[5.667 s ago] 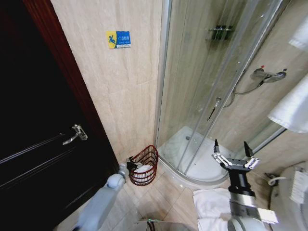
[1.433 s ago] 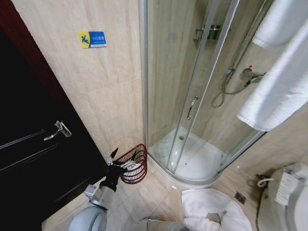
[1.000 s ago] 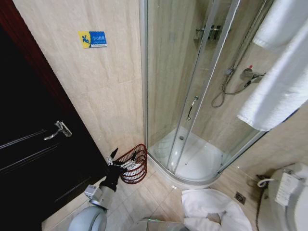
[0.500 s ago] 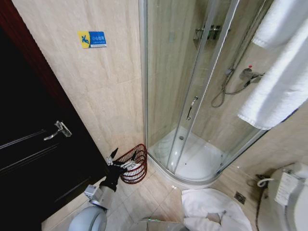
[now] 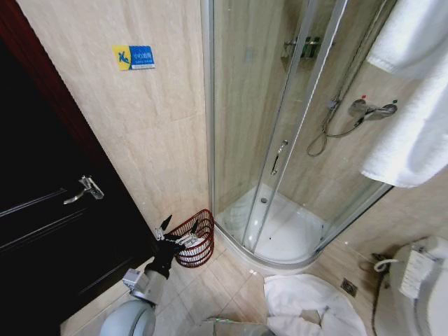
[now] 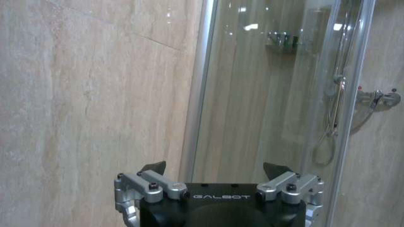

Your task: Discard the used towel into the hamper.

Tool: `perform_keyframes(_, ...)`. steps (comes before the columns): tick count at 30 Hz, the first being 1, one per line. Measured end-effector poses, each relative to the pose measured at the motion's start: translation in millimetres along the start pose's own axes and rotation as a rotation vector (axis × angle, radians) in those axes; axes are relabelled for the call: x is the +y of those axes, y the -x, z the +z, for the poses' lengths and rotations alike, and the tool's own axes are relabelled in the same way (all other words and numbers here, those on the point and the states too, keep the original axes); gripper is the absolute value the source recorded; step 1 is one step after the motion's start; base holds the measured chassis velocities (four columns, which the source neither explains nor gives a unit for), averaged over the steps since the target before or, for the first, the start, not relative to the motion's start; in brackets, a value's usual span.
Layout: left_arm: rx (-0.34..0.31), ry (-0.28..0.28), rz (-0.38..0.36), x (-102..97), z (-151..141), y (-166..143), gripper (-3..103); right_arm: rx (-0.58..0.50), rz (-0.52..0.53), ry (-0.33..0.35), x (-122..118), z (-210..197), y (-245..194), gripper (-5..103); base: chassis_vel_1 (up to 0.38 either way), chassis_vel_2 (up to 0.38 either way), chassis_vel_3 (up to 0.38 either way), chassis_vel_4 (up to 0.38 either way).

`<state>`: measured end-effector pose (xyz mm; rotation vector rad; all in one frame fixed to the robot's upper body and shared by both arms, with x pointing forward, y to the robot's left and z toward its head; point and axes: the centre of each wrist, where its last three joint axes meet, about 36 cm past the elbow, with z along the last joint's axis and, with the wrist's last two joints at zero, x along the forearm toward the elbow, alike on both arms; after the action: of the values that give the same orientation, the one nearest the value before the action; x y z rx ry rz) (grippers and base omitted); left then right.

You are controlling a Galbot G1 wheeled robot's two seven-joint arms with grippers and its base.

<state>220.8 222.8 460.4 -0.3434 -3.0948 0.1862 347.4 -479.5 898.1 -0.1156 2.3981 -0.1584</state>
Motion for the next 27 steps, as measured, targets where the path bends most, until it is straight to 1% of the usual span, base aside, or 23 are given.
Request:
perform_keyframes(4, 0.0, 0.0, 0.0, 0.0, 0.0, 0.0, 100, 0.016, -0.029, 0.011, 8.5, 1.5, 0.9, 100, 0.0, 0.0, 0.0, 0.0)
perform_keyframes(6, 0.0, 0.0, 0.0, 0.0, 0.0, 0.0, 100, 0.03, -0.053, 0.0, 16.1, 0.7, 3.5, 100, 0.0, 0.0, 0.0, 0.0)
perform_keyframes(8, 0.0, 0.0, 0.0, 0.0, 0.0, 0.0, 100, 0.034, -0.056, -0.005, 17.2, 0.7, 4.3, 100, 0.0, 0.0, 0.0, 0.0)
perform_keyframes(10, 0.0, 0.0, 0.0, 0.0, 0.0, 0.0, 100, 0.041, -0.058, -0.043, 18.8, -0.4, 8.9, 100, 0.0, 0.0, 0.0, 0.0)
perform_keyframes(11, 0.0, 0.0, 0.0, 0.0, 0.0, 0.0, 100, 0.041, -0.058, -0.043, 18.8, -0.4, 8.9, 100, 0.0, 0.0, 0.0, 0.0)
perform_keyframes(13, 0.0, 0.0, 0.0, 0.0, 0.0, 0.0, 100, 0.046, -0.029, -0.096, 13.9, -2.9, 14.4, 100, 0.0, 0.0, 0.0, 0.0)
perform_keyframes(14, 0.0, 0.0, 0.0, 0.0, 0.0, 0.0, 100, 0.046, -0.029, -0.096, 13.9, -2.9, 14.4, 100, 0.0, 0.0, 0.0, 0.0)
perform_keyframes(16, 0.0, 0.0, 0.0, 0.0, 0.0, 0.0, 100, 0.044, -0.003, -0.134, 7.7, -6.7, 18.5, 100, 0.0, 0.0, 0.0, 0.0)
perform_keyframes(20, 0.0, 0.0, 0.0, 0.0, 0.0, 0.0, 100, 0.036, 0.02, -0.152, 1.4, -10.8, 22.0, 99, 0.0, 0.0, 0.0, 0.0)
perform_keyframes(21, 0.0, 0.0, 0.0, 0.0, 0.0, 0.0, 100, 0.032, 0.026, -0.154, -1.1, -10.9, 22.7, 94, 0.0, 0.0, 0.0, 0.0)
perform_keyframes(22, 0.0, 0.0, 0.0, 0.0, 0.0, 0.0, 100, 0.03, 0.03, -0.154, -2.9, -10.4, 23.0, 94, 0.0, 0.0, 0.0, 0.0)
perform_keyframes(24, 0.0, 0.0, 0.0, 0.0, 0.0, 0.0, 100, 0.026, 0.033, -0.151, -5.0, -9.6, 22.9, 83, 0.0, 0.0, 0.0, 0.0)
perform_keyframes(25, 0.0, 0.0, 0.0, 0.0, 0.0, 0.0, 100, 0.026, 0.033, -0.151, -5.0, -9.6, 22.9, 83, 0.0, 0.0, 0.0, 0.0)
perform_keyframes(26, 0.0, 0.0, 0.0, 0.0, 0.0, 0.0, 100, 0.025, 0.032, -0.148, -5.5, -9.0, 22.4, 78, 0.0, 0.0, 0.0, 0.0)
perform_keyframes(27, 0.0, 0.0, 0.0, 0.0, 0.0, 0.0, 100, 0.023, 0.031, -0.142, -6.2, -7.9, 21.5, 78, 0.0, 0.0, 0.0, 0.0)
